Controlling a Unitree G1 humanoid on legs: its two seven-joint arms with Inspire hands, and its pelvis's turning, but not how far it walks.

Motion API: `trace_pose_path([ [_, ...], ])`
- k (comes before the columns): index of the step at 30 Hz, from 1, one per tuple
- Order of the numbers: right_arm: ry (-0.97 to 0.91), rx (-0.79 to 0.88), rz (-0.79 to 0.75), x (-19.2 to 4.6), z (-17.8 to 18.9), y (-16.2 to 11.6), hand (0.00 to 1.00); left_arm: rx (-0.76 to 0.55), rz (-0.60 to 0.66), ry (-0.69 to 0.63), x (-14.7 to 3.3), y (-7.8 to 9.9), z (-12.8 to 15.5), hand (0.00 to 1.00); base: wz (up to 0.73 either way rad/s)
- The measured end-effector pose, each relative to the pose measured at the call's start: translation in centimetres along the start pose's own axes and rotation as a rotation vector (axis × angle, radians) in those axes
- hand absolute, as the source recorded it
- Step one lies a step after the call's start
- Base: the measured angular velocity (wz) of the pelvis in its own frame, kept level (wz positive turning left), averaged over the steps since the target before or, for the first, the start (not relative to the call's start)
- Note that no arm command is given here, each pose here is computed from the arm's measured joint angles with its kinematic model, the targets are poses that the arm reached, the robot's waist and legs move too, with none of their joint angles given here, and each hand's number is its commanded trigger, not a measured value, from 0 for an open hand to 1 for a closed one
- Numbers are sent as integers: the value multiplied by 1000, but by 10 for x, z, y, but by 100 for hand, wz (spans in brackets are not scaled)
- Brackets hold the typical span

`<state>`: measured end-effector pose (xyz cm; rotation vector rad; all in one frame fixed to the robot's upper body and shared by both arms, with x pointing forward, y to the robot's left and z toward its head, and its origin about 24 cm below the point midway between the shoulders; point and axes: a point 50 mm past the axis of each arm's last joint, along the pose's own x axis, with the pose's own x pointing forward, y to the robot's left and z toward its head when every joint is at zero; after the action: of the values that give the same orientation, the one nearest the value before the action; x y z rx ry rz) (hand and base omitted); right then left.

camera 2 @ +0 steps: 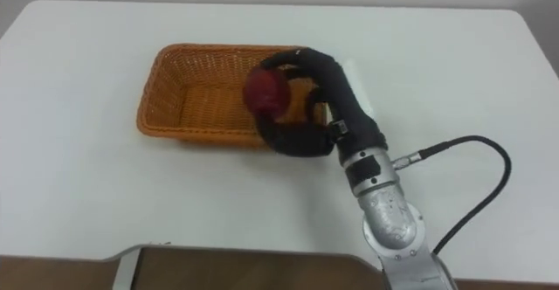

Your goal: Pick and place apple

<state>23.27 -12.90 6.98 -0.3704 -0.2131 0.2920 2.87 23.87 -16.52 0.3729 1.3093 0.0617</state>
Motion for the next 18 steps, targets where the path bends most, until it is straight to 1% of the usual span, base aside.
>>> trace_pose_path([
  [4, 24, 13, 57, 0, -2, 8, 0, 16, 3, 5, 0, 2, 1, 0, 0],
  [8, 30, -1, 58, 0, -2, 9, 0, 22, 11, -3, 1, 3, 5, 0, 0],
  [13, 36, 0, 53, 0, -3, 8, 0, 35, 8, 8, 1, 1, 3, 0, 0],
  [15, 37, -1, 41, 0, -3, 6, 0, 37, 10, 9, 1, 1, 3, 0, 0],
  [17, 39, -8, 1, 0, -4, -1, 0, 38, 15, 12, 1, 2, 2, 0, 3],
  [18, 39, -14, -46, -1, -4, -9, 0, 39, 19, 13, 1, 3, 1, 0, 3],
])
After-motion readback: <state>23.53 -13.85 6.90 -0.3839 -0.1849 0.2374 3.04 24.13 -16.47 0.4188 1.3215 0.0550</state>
